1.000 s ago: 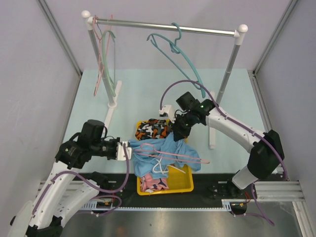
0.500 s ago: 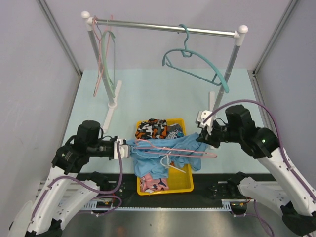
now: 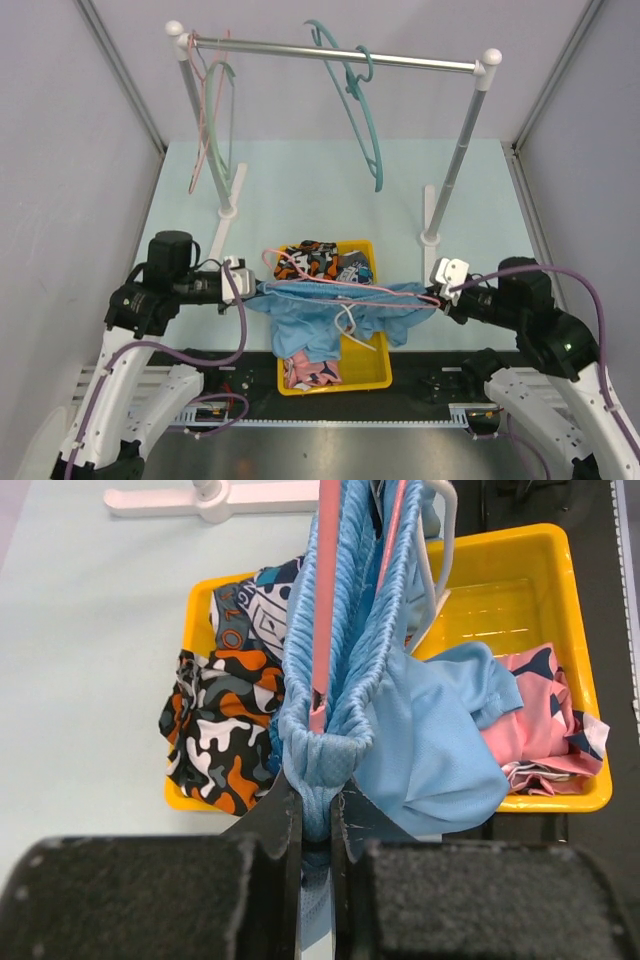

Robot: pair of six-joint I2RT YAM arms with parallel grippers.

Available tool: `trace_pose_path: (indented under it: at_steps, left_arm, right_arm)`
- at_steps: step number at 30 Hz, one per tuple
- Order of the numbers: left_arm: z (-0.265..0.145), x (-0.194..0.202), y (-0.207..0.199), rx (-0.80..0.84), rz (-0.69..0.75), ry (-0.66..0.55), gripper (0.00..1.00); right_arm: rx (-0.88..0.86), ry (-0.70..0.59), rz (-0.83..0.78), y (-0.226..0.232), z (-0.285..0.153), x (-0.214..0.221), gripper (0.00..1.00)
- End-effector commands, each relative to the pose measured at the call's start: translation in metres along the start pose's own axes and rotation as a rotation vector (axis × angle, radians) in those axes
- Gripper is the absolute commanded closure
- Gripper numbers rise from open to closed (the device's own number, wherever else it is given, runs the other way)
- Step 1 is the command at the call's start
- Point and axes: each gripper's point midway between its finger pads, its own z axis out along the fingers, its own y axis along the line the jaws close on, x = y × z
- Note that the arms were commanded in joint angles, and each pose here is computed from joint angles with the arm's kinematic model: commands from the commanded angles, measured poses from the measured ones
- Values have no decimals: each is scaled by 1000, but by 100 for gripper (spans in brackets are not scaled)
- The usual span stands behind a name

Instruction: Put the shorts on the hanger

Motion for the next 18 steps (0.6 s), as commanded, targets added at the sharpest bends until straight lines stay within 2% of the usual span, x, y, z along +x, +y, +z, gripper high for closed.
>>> trace_pose_path:
  at_steps: [1, 10, 18]
  left_arm:
    - [-8, 11, 11, -33, -19, 70, 100]
    - [-11, 28, 24, -35, -88, 120, 100]
    - [-18, 57, 17, -10, 0, 239, 100]
  right_arm:
    - [179, 46, -37, -22, -19, 14, 100]
    - [259, 31, -72, -26, -37, 14, 100]
    - [291, 38, -73, -28, -42, 16, 100]
